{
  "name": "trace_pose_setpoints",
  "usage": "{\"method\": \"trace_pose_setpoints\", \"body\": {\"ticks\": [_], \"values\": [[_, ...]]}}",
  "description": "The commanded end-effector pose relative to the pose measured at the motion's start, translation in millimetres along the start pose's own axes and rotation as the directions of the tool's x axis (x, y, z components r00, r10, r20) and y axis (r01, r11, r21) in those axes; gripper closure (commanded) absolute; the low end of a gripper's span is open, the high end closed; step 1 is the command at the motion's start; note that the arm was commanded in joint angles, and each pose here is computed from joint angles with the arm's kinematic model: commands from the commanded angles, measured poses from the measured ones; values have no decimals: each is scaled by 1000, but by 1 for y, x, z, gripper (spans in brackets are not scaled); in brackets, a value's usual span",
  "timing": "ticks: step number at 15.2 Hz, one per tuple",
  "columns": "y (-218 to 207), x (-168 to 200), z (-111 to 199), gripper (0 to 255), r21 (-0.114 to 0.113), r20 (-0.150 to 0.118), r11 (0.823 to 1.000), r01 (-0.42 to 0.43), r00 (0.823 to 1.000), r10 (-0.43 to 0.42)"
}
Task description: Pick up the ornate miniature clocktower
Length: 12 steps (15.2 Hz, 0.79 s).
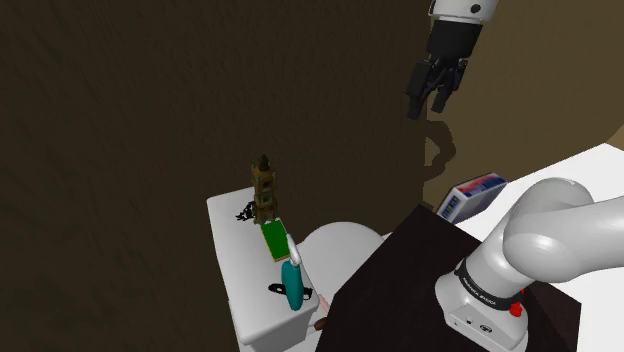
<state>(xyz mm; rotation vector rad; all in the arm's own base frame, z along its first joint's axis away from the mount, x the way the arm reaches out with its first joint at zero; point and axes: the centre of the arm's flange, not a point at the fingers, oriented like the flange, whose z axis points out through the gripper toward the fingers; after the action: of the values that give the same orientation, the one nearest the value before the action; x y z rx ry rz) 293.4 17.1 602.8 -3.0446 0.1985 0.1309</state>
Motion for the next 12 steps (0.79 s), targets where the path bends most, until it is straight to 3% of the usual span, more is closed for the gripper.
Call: {"method": "trace_pose_setpoints", "body": {"ticks": [1, 6, 12], "values": [[0, 0, 0, 0, 0, 0, 1000, 0, 1000, 0], [-6, 51, 38, 0, -22, -17, 987, 161, 987, -161], [-23, 111, 82, 0, -51, -32, 937, 347, 937, -349]]}}
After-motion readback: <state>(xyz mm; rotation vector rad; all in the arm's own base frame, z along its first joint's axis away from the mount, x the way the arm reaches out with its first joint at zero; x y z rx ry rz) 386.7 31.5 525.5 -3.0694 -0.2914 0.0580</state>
